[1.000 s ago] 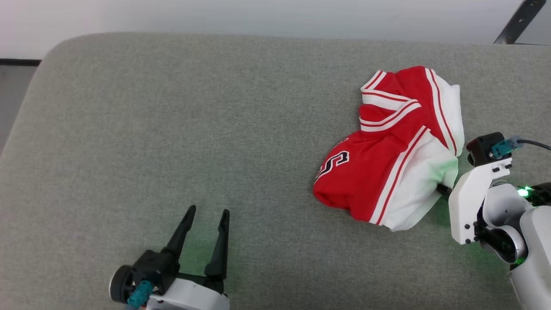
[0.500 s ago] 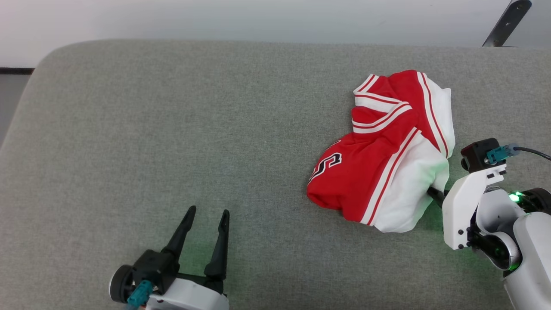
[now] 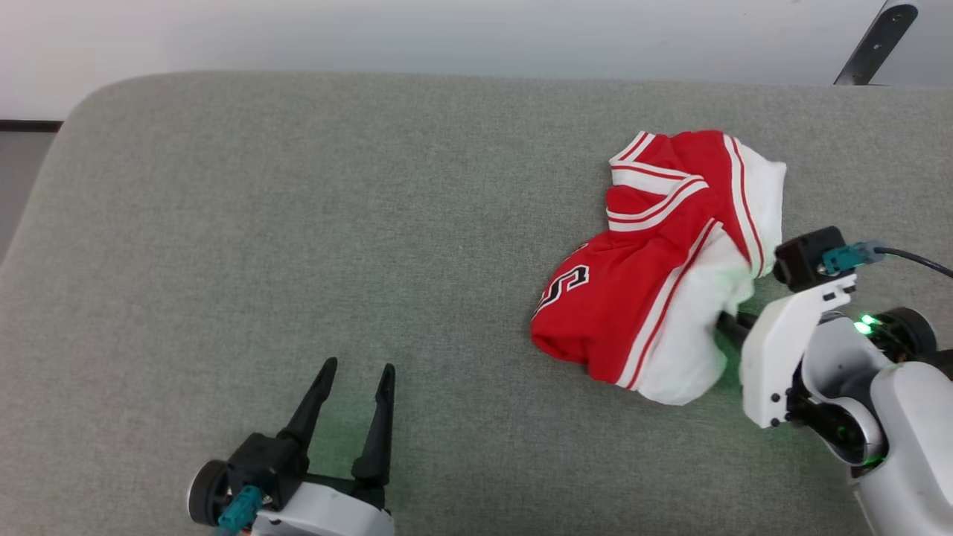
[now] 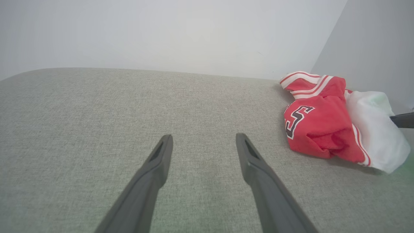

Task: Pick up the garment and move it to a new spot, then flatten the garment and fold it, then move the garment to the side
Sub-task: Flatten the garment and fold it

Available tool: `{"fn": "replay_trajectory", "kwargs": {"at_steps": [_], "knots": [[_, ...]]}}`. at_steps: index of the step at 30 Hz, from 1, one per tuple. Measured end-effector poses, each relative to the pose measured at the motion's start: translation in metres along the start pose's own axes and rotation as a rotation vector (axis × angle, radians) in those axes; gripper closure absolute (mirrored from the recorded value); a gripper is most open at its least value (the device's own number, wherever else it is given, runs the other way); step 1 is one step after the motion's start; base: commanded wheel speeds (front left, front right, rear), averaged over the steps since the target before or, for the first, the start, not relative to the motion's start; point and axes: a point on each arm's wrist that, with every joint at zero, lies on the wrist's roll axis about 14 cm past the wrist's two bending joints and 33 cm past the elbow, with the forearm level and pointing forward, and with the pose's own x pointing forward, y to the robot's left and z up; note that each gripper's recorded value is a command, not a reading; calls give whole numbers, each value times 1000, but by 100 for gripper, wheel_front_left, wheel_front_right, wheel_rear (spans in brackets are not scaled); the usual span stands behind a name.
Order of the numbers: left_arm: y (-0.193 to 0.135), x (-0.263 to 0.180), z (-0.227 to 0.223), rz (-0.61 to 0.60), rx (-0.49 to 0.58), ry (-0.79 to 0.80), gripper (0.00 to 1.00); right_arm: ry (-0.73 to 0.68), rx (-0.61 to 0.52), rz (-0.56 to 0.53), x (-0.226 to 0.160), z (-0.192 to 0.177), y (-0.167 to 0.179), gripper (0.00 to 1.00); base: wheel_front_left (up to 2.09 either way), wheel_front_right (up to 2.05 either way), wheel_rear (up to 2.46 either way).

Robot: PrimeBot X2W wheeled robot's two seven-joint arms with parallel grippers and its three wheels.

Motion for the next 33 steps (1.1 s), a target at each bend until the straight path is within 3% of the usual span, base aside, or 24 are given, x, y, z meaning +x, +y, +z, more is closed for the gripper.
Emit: {"fn": "replay_trajectory", "kwargs": {"at_steps": [8, 17, 20, 23, 24, 25, 30, 33], "knots": [[2, -2, 1, 9, -3, -4, 0, 9, -32, 45, -6, 5, 17, 100, 0, 0, 0], [3, -1, -1, 12, -7, 2, 0, 72, -47, -72, -21, -13, -21, 100, 0, 0, 0], [2, 0, -2, 8, -8, 5, 0, 76, -38, -103, -24, -17, -30, 78, 0, 0, 0], [0, 2, -4, 1, -9, 9, 0, 69, -28, -118, -26, -18, -34, 81, 0, 0, 0], [-1, 3, -4, -2, -9, 10, 0, 67, -27, -121, -26, -18, -35, 79, 0, 0, 0], [-1, 3, -4, -3, -9, 11, 0, 63, -27, -124, -26, -18, -35, 68, 0, 0, 0], [-3, 5, -5, -11, -8, 14, 0, 55, -26, -136, -27, -18, -37, 66, 0, 0, 0], [-3, 5, -6, -13, -7, 16, 0, 54, -30, -142, -26, -18, -38, 55, 0, 0, 0]]}}
